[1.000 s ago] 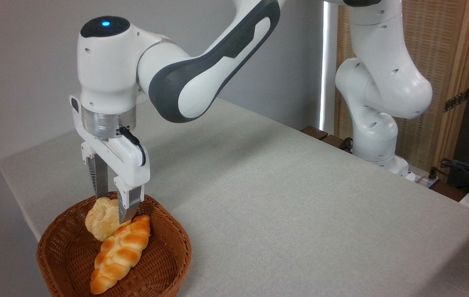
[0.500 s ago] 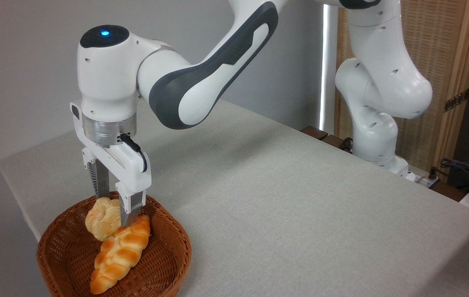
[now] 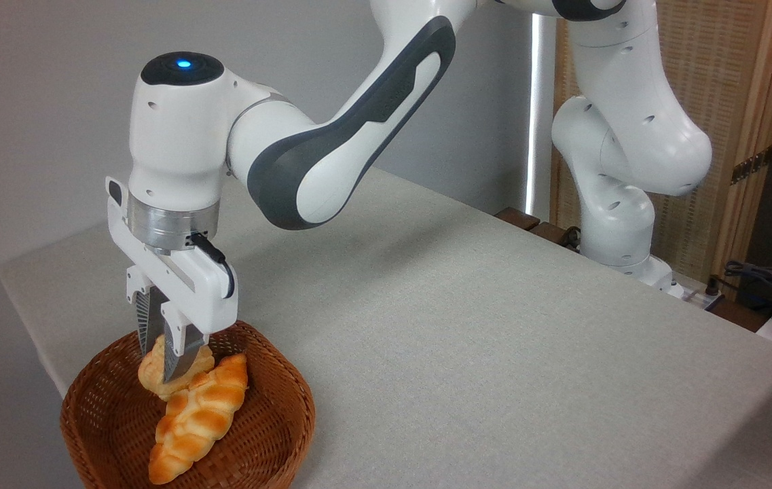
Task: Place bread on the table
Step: 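Close the gripper on the round roll and lift it from the basket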
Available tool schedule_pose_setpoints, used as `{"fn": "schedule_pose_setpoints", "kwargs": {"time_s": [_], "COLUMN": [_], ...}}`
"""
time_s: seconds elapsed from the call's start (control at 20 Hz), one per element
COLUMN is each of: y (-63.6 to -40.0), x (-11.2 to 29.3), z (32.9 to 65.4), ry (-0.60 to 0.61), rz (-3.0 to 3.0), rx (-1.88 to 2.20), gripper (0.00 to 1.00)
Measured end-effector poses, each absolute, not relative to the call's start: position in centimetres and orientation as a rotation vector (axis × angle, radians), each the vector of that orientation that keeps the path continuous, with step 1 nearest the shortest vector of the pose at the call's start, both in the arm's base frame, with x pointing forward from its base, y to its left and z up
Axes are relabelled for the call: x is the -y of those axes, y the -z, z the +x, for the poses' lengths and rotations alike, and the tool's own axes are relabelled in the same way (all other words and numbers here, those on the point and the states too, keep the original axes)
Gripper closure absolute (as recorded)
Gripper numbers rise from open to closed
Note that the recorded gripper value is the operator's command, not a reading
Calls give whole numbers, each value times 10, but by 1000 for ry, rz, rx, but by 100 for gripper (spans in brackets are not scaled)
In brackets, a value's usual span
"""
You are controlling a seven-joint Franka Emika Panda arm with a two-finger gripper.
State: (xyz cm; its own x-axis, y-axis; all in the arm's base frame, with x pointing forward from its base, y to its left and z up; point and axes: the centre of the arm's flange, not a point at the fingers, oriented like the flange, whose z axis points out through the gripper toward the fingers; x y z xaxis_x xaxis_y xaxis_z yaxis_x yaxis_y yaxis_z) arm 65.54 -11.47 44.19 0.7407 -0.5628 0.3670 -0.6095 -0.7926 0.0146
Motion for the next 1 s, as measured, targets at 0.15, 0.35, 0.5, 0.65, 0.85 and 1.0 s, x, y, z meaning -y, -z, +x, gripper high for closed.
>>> {"fn": "schedule_pose_setpoints", "kwargs": {"time_s": [0.15,0.35,0.5,0.65,0.85,1.0], "y": [-442,-443,-453,-468,-479,-489], "x": [115,112,103,93,93,77], "z": [655,656,657,656,650,638], "ry": [-526,-530,-561,-591,-573,-454], "rz": [2805,2807,2796,2808,2811,2842], "rx": [949,938,875,794,758,785], "gripper": [70,70,70,69,63,60]}}
